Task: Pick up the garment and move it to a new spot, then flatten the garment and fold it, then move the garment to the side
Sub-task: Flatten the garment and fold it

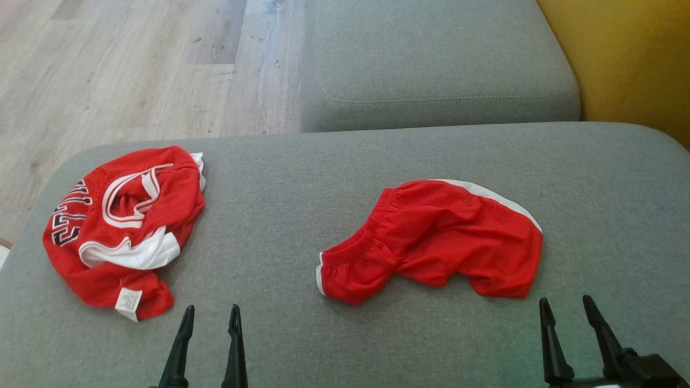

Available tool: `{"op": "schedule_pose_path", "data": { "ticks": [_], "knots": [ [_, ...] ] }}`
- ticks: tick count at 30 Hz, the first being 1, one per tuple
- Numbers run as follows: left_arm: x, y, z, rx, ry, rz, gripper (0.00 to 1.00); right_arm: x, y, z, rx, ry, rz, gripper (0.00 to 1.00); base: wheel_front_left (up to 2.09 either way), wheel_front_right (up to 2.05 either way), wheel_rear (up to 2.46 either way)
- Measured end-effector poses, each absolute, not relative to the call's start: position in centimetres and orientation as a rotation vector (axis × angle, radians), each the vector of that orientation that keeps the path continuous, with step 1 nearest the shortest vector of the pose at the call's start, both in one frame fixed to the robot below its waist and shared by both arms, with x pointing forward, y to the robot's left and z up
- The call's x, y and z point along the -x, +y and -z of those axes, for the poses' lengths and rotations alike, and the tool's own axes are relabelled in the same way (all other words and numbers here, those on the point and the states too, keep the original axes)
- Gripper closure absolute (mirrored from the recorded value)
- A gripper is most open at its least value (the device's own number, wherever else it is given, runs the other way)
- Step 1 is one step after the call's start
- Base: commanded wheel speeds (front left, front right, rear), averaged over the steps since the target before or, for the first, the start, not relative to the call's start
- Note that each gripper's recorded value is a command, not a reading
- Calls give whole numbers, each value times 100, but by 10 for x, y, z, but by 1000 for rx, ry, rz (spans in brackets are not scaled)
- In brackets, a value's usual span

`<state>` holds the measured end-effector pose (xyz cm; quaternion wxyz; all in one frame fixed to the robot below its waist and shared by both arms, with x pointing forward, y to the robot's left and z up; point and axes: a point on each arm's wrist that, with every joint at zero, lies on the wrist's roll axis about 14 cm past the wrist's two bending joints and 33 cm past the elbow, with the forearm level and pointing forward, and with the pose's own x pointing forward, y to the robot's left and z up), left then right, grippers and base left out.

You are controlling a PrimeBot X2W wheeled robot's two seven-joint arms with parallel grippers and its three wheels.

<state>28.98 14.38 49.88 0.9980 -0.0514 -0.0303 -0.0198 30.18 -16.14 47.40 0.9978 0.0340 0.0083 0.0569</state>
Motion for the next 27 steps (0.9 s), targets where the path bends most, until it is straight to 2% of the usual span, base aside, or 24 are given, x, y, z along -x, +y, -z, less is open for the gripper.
{"op": "schedule_pose_path", "data": {
  "ticks": [12, 20, 27],
  "knots": [
    [-309, 125, -502, 91, -63, 119, 0, -300, -161, -464, -75, 53, -107, 0, 0, 0, 0],
    [-371, 70, -532, 72, -141, 321, 0, -312, -156, -451, -51, 104, -123, 0, 0, 0, 0],
    [-444, -1, -526, 37, -63, 538, 0, -349, -153, -451, -41, 98, -132, 0, 0, 0, 0]
  ]
}}
